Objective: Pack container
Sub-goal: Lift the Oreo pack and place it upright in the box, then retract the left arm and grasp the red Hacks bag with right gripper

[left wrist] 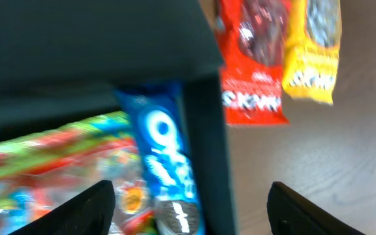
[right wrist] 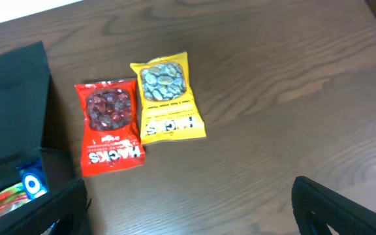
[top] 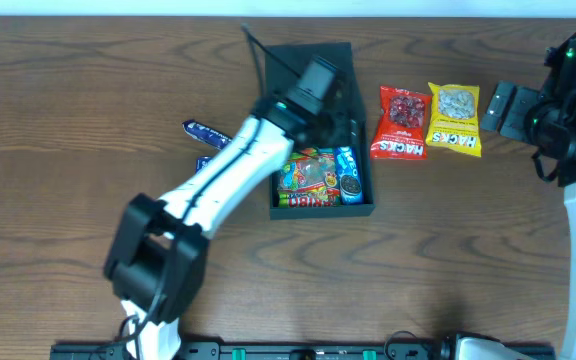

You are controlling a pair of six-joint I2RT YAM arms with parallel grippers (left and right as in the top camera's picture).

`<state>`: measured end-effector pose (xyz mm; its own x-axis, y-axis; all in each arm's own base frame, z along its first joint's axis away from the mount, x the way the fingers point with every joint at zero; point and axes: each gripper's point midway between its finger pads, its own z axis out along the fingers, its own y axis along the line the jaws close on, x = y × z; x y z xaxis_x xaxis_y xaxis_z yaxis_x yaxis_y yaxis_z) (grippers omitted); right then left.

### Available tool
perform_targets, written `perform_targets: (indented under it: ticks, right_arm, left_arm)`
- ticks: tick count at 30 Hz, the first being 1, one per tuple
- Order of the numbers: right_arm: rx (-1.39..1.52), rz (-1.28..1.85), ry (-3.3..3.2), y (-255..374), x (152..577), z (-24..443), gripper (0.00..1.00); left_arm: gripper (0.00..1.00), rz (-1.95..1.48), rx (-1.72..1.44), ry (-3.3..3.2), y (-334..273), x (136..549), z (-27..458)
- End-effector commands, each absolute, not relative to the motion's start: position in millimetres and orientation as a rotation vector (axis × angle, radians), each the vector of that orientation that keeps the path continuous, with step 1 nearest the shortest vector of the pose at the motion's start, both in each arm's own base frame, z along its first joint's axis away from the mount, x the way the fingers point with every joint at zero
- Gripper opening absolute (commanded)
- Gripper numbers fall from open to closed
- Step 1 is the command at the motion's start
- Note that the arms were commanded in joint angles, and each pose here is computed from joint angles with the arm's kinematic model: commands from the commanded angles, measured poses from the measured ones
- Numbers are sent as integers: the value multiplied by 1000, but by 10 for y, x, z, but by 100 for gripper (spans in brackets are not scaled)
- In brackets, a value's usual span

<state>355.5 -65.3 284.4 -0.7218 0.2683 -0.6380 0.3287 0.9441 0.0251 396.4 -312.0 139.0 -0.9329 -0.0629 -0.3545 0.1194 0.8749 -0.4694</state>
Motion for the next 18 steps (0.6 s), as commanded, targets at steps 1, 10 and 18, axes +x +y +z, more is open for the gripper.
perform_targets:
  ticks: [1, 10, 18]
  right_arm:
    - [407, -14, 2428, -540, 3580, 2805, 99]
    - [258, 120, 2495, -3, 3919, 2493, 96]
    - [240, 190, 2567, 567, 4313, 1953, 96]
  left_arm:
    - [81, -706, 67, 2525, -2741, 4145, 2051]
    - [90, -433, 217, 2359, -1502, 4376, 2629]
    - [90, -191, 36, 2457, -479, 4411, 2433]
